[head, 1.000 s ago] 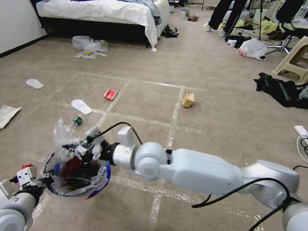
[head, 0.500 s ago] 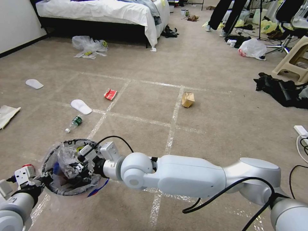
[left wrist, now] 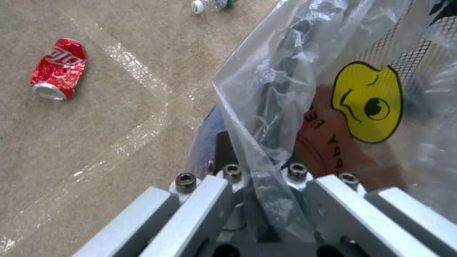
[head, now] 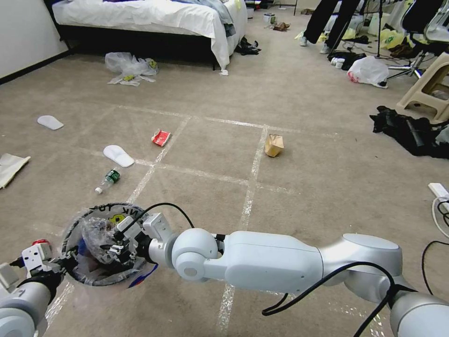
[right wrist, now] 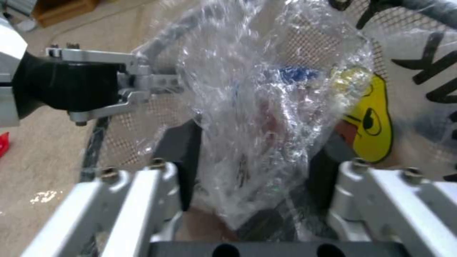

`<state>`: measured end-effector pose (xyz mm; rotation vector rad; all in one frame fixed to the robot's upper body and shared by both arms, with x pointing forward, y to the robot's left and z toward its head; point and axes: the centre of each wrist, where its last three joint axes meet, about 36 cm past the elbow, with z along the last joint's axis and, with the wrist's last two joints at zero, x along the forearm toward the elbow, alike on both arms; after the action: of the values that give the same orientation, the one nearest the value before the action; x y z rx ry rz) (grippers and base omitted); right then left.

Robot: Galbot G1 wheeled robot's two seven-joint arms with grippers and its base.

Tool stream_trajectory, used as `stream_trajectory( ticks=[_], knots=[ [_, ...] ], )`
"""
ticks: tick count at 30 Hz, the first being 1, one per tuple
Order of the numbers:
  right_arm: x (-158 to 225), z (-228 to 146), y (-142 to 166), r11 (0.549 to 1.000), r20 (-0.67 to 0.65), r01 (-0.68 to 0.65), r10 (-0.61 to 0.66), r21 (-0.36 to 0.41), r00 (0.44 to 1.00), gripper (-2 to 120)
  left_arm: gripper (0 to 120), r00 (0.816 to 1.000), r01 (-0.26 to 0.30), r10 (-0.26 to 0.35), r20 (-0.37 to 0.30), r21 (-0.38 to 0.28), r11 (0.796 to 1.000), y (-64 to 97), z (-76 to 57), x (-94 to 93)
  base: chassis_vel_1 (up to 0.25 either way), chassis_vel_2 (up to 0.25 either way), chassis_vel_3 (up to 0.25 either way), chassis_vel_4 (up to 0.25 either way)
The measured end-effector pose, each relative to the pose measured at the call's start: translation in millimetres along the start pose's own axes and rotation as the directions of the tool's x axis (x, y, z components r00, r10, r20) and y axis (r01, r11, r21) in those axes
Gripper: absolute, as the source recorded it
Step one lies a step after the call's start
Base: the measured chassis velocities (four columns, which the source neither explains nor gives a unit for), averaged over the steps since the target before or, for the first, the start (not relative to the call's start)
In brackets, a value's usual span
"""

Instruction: Pick up the trash bin and place the garbage on the floor into it.

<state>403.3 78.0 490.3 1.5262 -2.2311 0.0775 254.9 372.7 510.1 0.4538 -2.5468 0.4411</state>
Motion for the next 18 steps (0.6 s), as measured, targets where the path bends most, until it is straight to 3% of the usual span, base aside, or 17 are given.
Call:
stream_trajectory(
  ticks=[7,11,16,18],
  knots=[
    [0,-3,-1,1.0,0.008,-0.017,0.017,0.001,1.0,74,1,1.0,0.003,-0.003,-0.003,0.0,1.0,1.0,0.7,0.3,0.0,0.0,0.0,0.0],
    [0,-5,0,1.0,0.012,-0.027,0.027,0.015,1.0,94,1,1.0,0.002,-0.002,-0.002,0.002,1.0,1.0,0.7,0.0,0.0,0.0,0.0,0.0],
    [6,-20,1,1.0,0.091,-0.025,0.025,0.003,0.996,100,1,1.0,0.004,-0.004,-0.003,0.002,1.0,1.5,1.0,-0.3,0.0,0.0,0.0,0.0],
    [15,-38,-3,1.0,0.184,-0.027,0.029,-0.011,0.983,100,1,1.0,0.007,-0.007,-0.002,-0.001,1.0,2.5,0.1,-0.3,0.0,0.0,0.0,0.0]
  ],
)
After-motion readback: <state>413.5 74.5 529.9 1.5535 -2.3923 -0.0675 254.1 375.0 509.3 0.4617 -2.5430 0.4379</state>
